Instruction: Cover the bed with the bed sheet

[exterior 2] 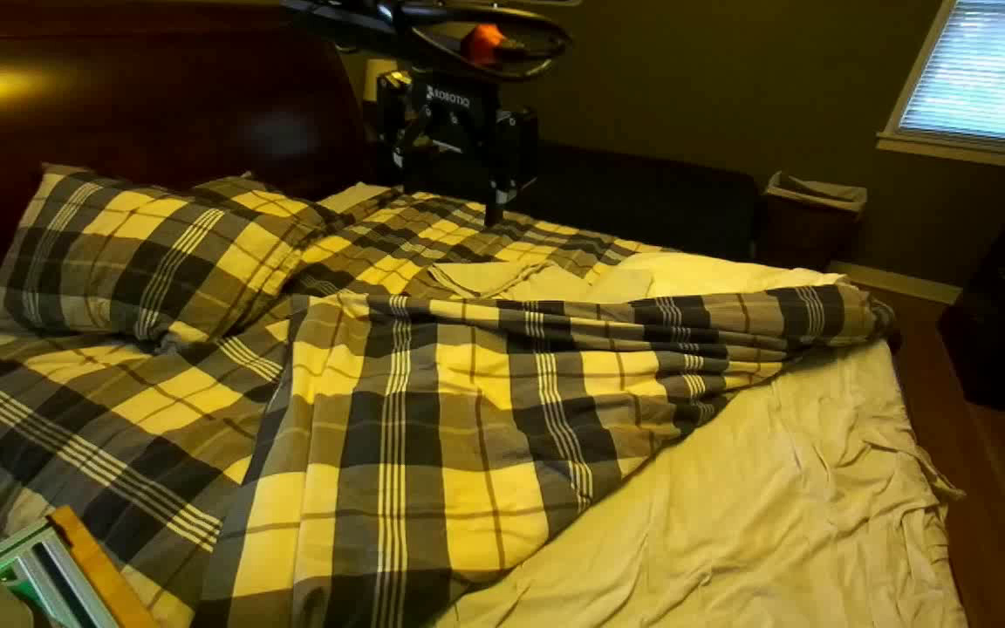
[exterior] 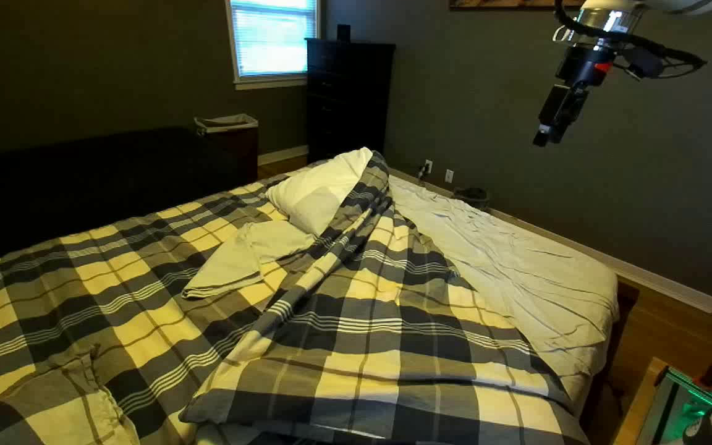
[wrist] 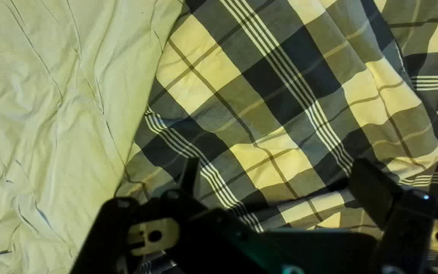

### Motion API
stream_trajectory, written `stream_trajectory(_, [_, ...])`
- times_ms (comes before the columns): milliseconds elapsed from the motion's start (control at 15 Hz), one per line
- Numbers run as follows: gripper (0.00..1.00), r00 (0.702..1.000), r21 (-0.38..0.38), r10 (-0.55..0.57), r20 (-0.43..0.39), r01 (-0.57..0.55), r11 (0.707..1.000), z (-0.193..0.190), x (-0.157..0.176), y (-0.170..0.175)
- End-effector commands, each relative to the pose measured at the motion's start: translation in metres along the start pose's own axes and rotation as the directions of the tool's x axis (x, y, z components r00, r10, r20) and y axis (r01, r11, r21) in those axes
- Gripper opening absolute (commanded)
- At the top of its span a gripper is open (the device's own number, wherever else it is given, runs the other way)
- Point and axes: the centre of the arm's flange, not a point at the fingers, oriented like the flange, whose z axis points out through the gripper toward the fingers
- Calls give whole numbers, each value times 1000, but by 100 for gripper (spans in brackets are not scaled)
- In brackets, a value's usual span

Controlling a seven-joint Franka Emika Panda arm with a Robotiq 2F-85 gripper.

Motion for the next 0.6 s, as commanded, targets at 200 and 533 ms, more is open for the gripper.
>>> stream_trajectory(200, [100,1000,0,0,0,0,1000,0,0,0])
stream_trajectory(533, [100,1000,11,17,11,-17,1000,-5,46,-11])
